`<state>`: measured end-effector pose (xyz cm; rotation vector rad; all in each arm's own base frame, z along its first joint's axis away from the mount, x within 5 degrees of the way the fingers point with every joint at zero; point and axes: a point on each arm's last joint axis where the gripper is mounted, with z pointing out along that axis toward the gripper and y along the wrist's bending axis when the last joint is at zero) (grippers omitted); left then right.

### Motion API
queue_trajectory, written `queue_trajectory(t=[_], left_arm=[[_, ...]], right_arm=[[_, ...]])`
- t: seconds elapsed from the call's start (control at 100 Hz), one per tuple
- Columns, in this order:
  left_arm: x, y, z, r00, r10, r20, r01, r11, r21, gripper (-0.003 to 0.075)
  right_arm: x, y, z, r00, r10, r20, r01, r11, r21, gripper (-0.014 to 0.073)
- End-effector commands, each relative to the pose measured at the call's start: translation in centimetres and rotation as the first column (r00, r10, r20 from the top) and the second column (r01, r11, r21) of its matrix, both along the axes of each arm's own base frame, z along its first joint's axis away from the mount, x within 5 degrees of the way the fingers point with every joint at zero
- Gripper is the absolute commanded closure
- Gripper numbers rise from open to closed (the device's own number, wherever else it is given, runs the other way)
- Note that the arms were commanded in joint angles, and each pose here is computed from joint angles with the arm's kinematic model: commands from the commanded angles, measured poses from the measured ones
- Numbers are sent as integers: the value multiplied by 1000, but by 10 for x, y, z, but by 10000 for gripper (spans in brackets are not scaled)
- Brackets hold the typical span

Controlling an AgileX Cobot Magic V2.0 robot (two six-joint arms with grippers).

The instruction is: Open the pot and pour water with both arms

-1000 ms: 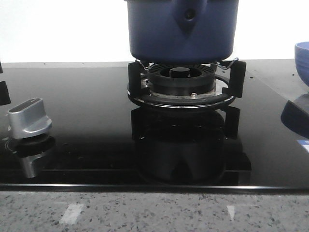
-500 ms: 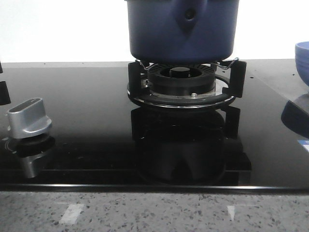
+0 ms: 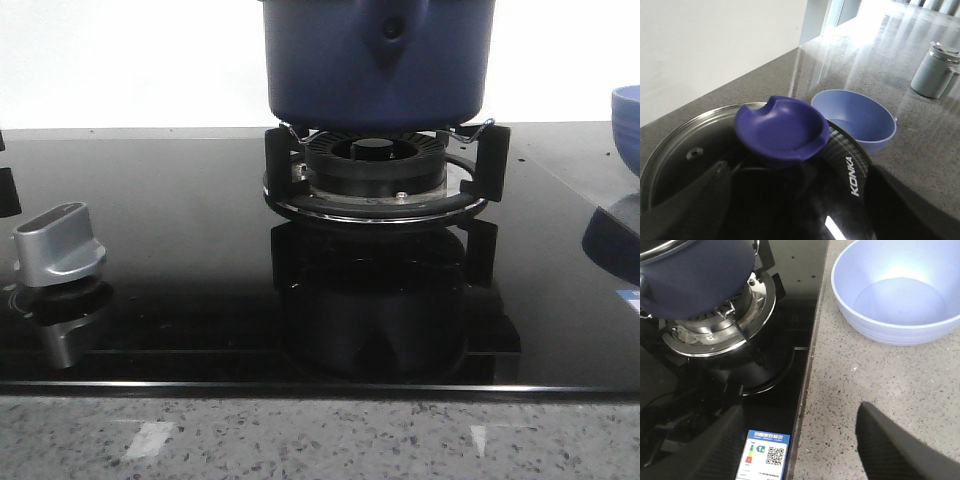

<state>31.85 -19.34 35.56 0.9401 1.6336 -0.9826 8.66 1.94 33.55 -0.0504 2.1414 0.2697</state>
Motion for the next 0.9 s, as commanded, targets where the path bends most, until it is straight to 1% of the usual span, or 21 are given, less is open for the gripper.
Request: queue_trajectory(t=[0.0,0.15,0.31,0.47,0.59,0.89], left_arm=[[-3,-10,29,998,-26,60,31,996,-81,221],[4,-21,30,996,-44,71,50,995,-81,221],[13,-29,25,996,-13,93,19,998,-64,221],[14,-32,24,993,-5,117,11,999,-51,221],[16,-31,23,990,21,142,-15,999,-40,223],[20,-33,17,991,32,131,-28,999,-31,229]], right_arm=[[3,-1,14,997,-9,74,9,1000,-7,161],[2,-1,12,999,4,46,-4,1000,-17,161],[1,0,11,999,6,39,-6,1000,-17,161],[1,0,11,999,6,39,-6,1000,-17,161],[1,0,11,999,6,39,-6,1000,-17,161],[1,0,11,999,6,39,-6,1000,-17,161]])
